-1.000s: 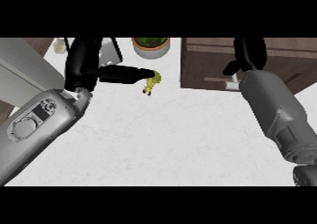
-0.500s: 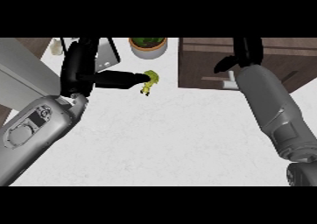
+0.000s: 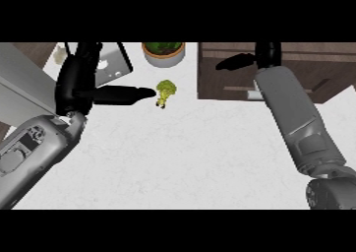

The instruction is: Pick up the can, place it into the drawer and close the drawer

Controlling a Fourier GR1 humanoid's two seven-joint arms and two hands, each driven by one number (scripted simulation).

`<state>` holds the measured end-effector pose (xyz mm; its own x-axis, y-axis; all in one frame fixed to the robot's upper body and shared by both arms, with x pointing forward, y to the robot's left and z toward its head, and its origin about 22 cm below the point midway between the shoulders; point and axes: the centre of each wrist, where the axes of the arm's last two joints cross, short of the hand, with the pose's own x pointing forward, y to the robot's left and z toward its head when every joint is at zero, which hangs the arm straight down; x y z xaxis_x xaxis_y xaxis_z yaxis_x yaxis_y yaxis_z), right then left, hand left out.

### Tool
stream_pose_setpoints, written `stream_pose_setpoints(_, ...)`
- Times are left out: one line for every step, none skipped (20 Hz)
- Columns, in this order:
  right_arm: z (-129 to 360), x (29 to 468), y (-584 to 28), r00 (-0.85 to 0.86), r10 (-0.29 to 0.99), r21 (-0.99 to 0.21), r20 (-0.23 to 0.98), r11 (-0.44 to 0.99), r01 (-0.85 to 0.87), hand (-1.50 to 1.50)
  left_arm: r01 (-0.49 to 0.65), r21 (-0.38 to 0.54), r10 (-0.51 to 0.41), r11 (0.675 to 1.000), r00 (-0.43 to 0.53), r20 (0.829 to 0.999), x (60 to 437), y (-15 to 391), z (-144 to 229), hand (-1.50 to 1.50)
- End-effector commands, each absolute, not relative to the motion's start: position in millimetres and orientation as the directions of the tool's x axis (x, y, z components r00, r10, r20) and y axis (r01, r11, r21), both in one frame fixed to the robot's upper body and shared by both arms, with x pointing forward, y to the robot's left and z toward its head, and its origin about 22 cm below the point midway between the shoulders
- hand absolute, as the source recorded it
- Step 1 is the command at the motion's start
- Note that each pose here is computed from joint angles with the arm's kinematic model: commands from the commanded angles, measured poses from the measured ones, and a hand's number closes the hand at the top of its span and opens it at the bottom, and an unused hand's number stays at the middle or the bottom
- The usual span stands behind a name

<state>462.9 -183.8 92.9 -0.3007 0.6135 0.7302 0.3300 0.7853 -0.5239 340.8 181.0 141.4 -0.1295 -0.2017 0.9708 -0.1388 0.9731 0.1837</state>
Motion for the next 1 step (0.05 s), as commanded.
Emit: stream_pose_setpoints(118.4,470.2,-166.9,-0.339,0.504,-0.401,0.794,0.854,0.332,-1.50,-0.147,0.185,-0.206,0.972,-0.143,0.968,334.4,191.4,142.8,-1.50)
